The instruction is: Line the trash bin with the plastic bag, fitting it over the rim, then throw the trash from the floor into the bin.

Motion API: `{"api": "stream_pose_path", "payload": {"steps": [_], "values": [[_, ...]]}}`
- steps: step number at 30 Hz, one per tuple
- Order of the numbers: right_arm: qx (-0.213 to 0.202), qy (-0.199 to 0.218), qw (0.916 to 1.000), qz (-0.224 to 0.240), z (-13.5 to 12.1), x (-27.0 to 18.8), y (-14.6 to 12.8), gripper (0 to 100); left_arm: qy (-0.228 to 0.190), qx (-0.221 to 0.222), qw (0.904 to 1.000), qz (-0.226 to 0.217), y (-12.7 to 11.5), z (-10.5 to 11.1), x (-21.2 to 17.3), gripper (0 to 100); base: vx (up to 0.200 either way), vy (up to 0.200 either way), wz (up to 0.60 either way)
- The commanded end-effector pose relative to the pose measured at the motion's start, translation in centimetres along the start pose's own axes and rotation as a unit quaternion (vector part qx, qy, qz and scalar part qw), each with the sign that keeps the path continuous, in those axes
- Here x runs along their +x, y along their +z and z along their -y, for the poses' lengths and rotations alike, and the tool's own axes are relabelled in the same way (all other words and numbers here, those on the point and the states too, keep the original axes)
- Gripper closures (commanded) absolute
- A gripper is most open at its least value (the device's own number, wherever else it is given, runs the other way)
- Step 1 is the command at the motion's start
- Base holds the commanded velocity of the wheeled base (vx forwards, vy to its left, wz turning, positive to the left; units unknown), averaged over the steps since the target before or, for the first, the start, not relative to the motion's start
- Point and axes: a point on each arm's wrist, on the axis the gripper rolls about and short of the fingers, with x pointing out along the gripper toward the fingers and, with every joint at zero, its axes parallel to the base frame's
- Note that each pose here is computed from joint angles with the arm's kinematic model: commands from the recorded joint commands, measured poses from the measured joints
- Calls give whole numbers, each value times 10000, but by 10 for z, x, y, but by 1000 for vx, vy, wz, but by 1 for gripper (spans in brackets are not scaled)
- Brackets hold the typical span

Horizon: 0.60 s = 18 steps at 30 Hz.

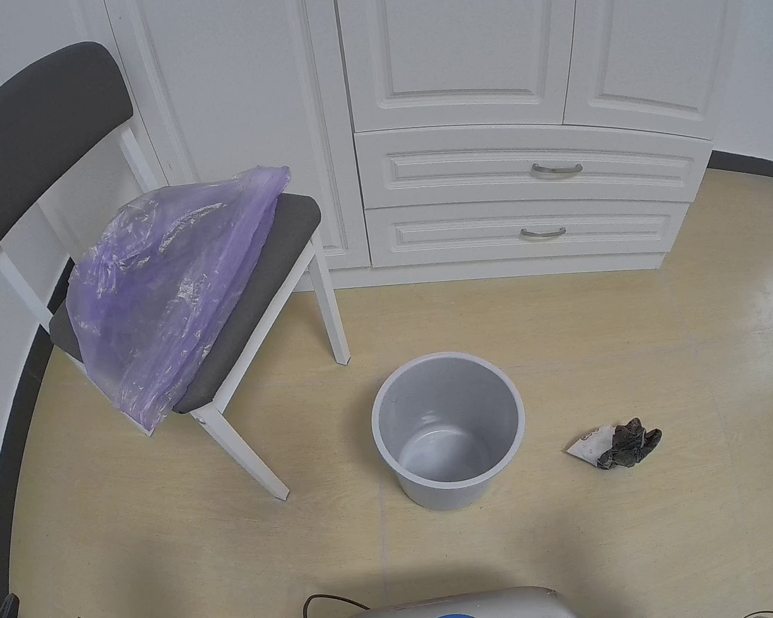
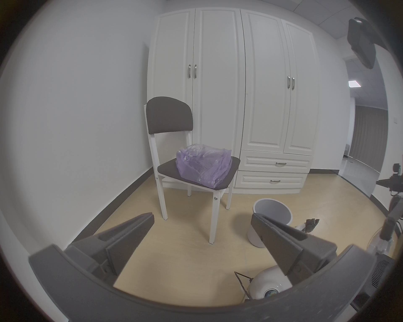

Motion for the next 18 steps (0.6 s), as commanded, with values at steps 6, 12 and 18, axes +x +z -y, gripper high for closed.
{"api": "stream_pose_path", "payload": {"steps": [6,12,18], "values": [[3,2,10000,3,0,0,-5,0,27,-35,10000,9,-4,0,0,0,0,0,0],[11,2,10000,10,0,0,-4,0,19,-35,10000,9,-4,0,0,0,0,0,0],[11,2,10000,3,0,0,-5,0,11,-35,10000,8,-4,0,0,0,0,0,0]]}}
